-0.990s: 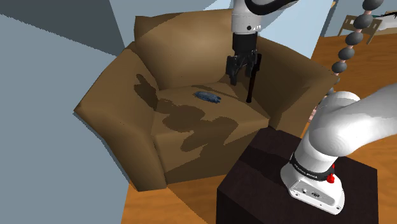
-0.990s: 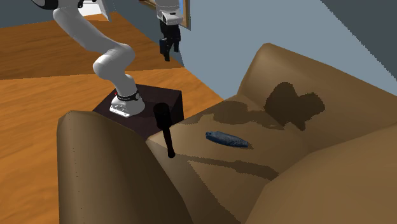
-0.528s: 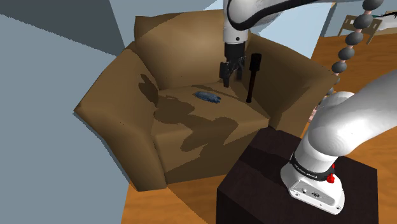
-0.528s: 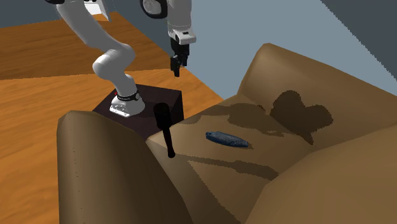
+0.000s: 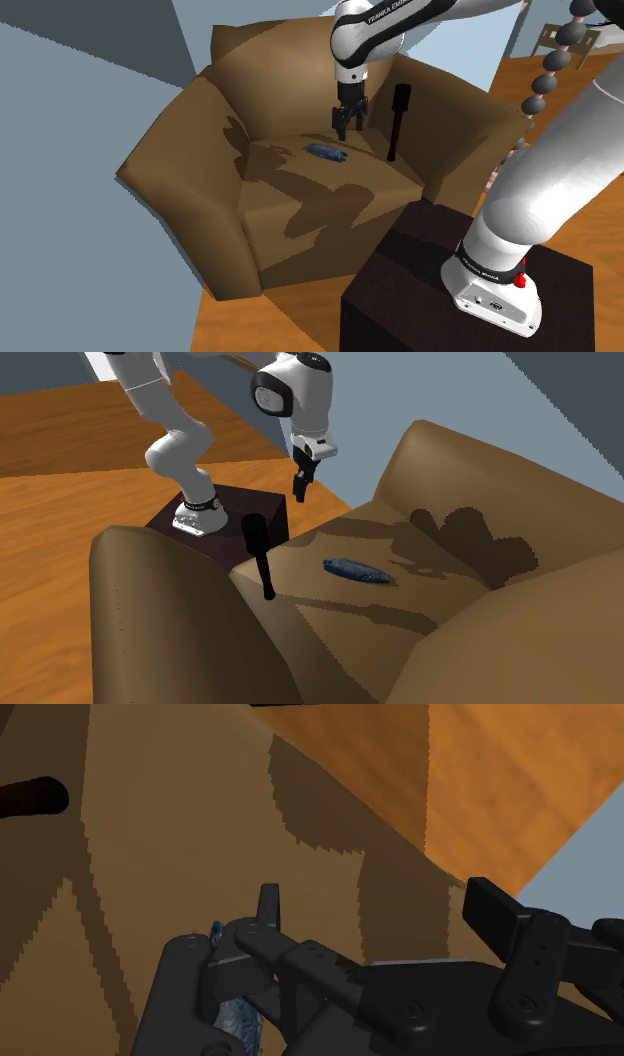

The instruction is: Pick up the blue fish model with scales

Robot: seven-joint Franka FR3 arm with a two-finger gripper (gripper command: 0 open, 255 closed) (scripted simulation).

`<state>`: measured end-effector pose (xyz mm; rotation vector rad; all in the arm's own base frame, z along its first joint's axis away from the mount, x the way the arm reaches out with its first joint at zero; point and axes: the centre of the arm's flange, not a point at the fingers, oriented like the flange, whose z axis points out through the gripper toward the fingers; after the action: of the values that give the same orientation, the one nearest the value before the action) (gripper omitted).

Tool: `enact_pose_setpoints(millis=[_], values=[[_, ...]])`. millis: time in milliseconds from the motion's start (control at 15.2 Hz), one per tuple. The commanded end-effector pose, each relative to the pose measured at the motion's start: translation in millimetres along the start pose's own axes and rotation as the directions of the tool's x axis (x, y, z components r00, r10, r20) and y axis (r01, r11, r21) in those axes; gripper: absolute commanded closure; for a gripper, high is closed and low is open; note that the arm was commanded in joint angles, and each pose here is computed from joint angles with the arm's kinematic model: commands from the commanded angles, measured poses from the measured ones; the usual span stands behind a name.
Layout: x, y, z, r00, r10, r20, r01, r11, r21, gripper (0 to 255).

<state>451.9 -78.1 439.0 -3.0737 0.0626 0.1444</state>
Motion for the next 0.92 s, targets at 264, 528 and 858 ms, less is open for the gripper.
enact_pose_setpoints(millis=[264,528,858], values=[[63,43,38,0.999,-0.032,0.016,0.032,0.999,0.006,0],[105,66,64,0.998,-0.053,0.028,0.052,0.999,0.012,0],[158,94,97,0.996,-0.079,0.041,0.078,0.997,0.019,0]])
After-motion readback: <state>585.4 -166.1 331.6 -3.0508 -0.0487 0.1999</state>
